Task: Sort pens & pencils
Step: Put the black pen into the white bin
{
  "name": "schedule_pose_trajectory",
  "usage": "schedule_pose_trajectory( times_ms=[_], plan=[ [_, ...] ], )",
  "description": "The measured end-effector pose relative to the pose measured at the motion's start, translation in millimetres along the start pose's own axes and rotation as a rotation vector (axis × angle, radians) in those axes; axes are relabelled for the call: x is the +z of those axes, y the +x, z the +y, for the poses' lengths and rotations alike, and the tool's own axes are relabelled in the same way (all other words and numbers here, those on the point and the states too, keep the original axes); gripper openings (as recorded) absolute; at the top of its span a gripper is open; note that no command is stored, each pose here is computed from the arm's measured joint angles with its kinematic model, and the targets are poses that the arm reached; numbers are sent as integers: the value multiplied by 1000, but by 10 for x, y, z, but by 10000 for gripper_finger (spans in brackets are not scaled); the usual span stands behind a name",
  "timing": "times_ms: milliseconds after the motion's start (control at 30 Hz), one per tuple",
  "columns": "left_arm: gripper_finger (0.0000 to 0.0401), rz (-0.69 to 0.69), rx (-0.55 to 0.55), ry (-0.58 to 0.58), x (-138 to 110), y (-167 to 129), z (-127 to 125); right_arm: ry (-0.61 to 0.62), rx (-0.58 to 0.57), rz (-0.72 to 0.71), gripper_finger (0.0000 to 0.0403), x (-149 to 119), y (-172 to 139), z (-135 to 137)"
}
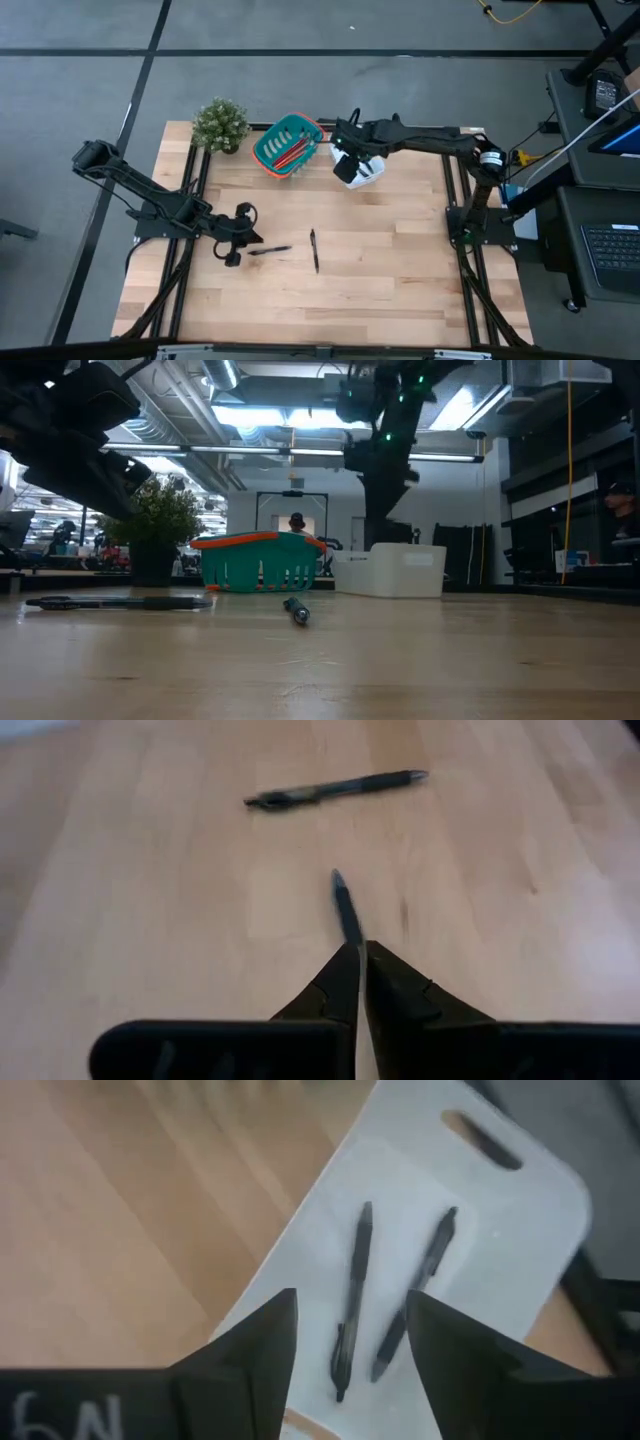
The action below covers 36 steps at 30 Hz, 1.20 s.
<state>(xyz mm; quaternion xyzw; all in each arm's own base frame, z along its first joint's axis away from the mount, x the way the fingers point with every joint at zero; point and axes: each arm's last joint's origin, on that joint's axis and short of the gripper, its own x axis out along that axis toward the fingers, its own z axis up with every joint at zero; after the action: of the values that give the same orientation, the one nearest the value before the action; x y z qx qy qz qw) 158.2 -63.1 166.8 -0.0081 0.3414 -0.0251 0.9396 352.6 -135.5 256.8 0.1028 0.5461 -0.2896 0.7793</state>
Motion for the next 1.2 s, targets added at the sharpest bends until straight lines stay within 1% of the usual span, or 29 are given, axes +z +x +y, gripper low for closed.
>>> schedule_pose_trajectory(
  times_ms=[67,133,267,333,467,567,700,800,900,1067,1200],
  plan=[
    [14,12,-24,-45,9,5,-1,1,-28,-24,189,-25,-107,56],
    [14,20,-21,-76,52,11,1,-7,-25,-49,189,-45,-215,101],
    [22,61,1,-70,149,55,-4,-13,-6,-90,189,-86,-382,203],
    [35,73,3,-68,212,102,-21,-25,6,-105,189,-106,-449,250],
    [73,133,27,-68,257,252,-43,-48,19,-113,189,-139,-506,328],
    [100,189,57,-87,252,396,-37,-60,25,-119,189,-153,-529,371],
    [122,271,80,-128,216,545,-53,-71,26,-118,189,-166,-538,400],
    [125,347,27,-131,222,598,-89,-78,6,-118,189,-174,-542,406],
    [126,367,-23,-138,263,626,-127,-79,3,-117,189,-175,-542,405],
    [125,389,-9,-131,250,692,-142,-89,4,-118,189,-181,-546,420],
    [124,445,17,-119,161,805,-145,-109,9,-120,189,-195,-560,463]
  ],
)
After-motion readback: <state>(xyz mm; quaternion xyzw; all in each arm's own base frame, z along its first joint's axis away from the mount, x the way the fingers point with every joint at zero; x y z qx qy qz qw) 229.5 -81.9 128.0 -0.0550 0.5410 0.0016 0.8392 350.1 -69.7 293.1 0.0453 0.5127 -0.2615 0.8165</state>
